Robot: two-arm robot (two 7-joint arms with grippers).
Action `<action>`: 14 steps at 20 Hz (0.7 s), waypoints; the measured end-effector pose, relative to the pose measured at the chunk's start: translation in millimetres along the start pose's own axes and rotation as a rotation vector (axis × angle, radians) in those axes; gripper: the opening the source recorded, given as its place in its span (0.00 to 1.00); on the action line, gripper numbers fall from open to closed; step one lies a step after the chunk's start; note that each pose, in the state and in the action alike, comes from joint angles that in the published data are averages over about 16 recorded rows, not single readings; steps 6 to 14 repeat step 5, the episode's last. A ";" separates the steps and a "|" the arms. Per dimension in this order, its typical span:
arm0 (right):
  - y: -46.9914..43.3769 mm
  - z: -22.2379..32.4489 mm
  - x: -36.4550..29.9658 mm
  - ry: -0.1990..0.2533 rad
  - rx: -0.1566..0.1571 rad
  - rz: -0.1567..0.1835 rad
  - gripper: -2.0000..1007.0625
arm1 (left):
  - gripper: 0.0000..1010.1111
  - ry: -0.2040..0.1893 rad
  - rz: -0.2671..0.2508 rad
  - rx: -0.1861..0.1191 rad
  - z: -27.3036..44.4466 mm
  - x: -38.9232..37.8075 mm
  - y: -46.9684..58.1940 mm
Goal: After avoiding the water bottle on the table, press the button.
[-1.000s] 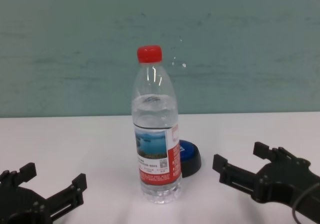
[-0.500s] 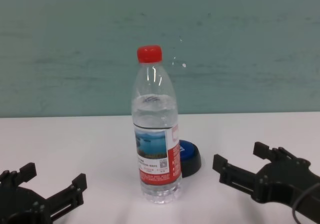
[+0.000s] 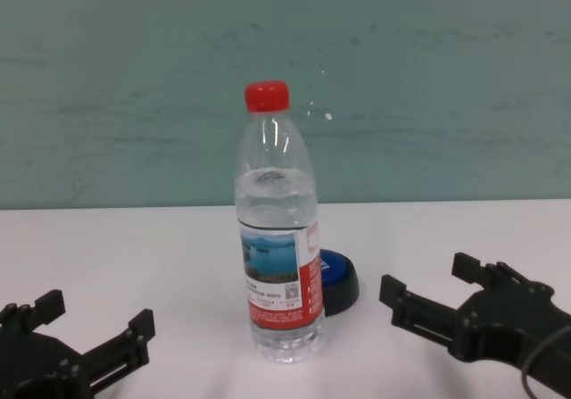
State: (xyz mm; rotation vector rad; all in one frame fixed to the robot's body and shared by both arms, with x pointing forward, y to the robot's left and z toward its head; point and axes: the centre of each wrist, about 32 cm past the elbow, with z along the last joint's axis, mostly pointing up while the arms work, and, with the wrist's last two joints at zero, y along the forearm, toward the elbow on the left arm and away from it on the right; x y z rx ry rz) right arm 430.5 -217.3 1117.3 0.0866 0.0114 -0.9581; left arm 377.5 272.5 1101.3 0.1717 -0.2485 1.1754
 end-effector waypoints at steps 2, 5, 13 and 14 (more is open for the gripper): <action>0.0 0.0 0.0 0.000 0.000 0.000 1.00 | 0.99 0.000 0.000 0.000 0.0 0.0 0.0; 0.0 0.0 0.0 0.000 0.000 0.000 1.00 | 0.99 0.000 0.000 0.000 0.0 0.0 0.0; 0.0 0.0 0.0 0.000 0.000 0.000 1.00 | 0.99 0.000 0.000 0.000 0.0 0.0 0.0; 0.0 0.0 0.0 0.000 0.000 0.000 1.00 | 0.99 0.000 0.000 0.000 0.0 0.0 0.0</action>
